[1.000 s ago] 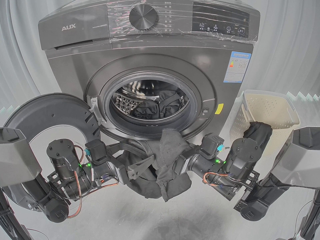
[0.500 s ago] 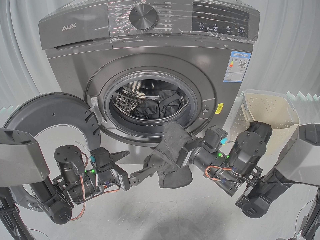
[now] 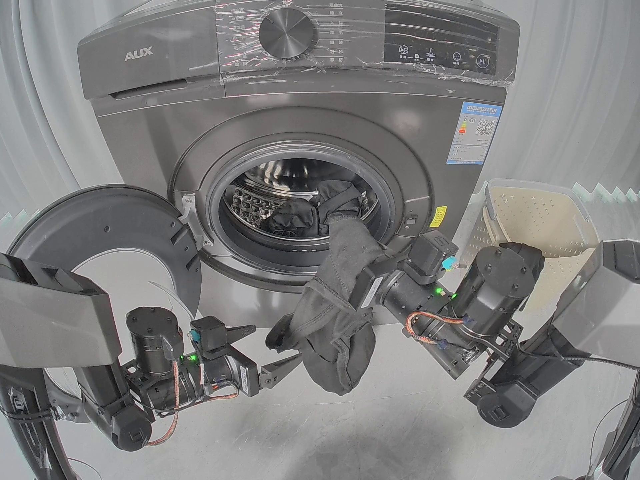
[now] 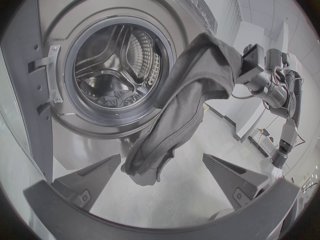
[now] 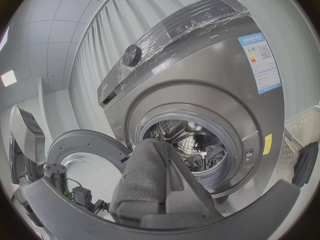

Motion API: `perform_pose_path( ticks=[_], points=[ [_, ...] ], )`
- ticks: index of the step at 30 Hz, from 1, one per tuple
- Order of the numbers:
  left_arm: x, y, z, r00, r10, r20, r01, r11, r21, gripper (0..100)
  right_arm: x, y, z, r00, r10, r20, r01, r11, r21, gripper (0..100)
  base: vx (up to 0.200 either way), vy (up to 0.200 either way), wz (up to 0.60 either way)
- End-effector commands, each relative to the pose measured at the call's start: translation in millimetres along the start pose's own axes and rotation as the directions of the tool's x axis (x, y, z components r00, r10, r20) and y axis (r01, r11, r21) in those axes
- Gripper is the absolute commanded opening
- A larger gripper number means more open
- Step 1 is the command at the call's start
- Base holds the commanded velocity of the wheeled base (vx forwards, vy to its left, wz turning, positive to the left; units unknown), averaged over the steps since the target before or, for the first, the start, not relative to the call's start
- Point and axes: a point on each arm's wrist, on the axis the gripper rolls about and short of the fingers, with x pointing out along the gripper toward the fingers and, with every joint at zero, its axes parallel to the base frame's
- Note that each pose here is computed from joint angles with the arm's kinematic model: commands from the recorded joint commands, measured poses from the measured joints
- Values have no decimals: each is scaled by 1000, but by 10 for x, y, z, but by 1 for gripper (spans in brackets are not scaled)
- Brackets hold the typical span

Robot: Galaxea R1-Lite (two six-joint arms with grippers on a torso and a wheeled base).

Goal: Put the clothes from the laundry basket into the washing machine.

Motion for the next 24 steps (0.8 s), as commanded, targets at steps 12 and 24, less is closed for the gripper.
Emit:
perform_pose_path(
  ticks=[12, 24],
  points=[
    [179, 139, -280, 996, 25, -85, -25, 1000, 0, 100, -14, 19, 144, 999, 5, 40, -5, 1000, 8, 0, 0, 0, 0],
    [253, 137, -408, 992, 11, -124, -12, 1000, -4, 100, 1, 45, 148, 999, 10, 46, -11, 1000, 11, 0, 0, 0, 0]
  ],
)
